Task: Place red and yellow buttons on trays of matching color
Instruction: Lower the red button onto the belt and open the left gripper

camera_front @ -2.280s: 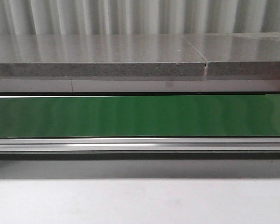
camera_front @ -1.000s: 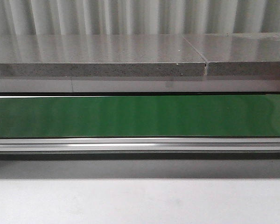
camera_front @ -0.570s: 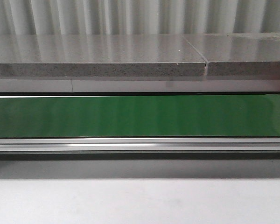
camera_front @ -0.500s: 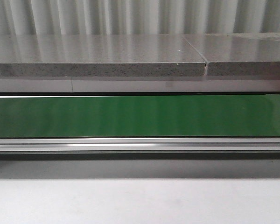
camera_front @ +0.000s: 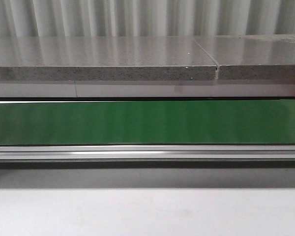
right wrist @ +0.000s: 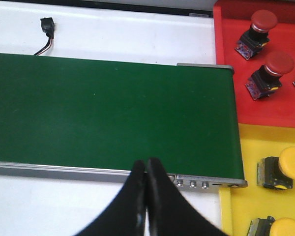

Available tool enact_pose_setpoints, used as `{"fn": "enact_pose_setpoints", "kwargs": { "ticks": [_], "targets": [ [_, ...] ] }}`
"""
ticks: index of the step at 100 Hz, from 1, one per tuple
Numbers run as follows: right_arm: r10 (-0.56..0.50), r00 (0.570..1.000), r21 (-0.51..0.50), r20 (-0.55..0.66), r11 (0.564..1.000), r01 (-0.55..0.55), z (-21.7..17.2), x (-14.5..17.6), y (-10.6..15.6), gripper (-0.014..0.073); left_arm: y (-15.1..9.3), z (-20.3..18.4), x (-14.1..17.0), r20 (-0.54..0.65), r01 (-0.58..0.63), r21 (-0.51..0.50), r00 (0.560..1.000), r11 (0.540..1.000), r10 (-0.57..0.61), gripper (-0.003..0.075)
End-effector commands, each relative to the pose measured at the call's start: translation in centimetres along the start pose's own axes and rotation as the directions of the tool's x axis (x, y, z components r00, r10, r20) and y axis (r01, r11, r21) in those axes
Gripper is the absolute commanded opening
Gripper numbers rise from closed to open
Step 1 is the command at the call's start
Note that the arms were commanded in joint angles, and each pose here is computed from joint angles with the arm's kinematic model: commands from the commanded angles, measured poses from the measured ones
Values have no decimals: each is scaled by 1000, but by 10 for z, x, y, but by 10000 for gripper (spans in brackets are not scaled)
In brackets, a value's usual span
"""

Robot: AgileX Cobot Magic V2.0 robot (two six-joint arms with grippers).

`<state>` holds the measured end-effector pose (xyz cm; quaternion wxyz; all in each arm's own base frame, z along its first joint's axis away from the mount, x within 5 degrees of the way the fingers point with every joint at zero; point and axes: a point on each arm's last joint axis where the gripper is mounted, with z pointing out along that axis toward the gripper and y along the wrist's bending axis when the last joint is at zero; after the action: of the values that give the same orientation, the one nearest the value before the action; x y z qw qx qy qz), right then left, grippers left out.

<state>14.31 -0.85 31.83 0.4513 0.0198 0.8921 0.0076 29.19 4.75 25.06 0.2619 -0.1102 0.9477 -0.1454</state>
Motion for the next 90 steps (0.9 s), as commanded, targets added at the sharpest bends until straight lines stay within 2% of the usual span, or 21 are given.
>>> {"fn": "enact_pose_setpoints", "kwargs": {
  "ticks": [1,13,23,39,50,66,90],
  "targets": [
    [-16,997,10,81,1000,15,-6,-11,0,-68,-15,-18,-13,86,-22,67,996,998,16,625],
    [-16,997,10,80,1000,15,-6,-11,0,-68,-26,-25,-19,92,-61,148,995,987,48,625],
    [-16,997,10,80,1000,15,-6,-11,0,-68,-38,-30,-24,103,-110,172,990,979,94,625],
    [-16,997,10,80,1000,15,-6,-11,0,-68,-57,-39,-34,145,-182,188,977,965,156,625],
    [-16,997,10,80,1000,15,-6,-11,0,-68,-60,-46,-43,190,-196,179,968,964,162,625],
    [-16,997,10,80,1000,15,-6,-11,0,-68,-52,-55,-50,257,-171,142,958,975,131,620],
    [-16,997,10,80,1000,15,-6,-11,0,-68,-18,-65,-61,339,-102,16,936,995,91,619]
  ]
}}
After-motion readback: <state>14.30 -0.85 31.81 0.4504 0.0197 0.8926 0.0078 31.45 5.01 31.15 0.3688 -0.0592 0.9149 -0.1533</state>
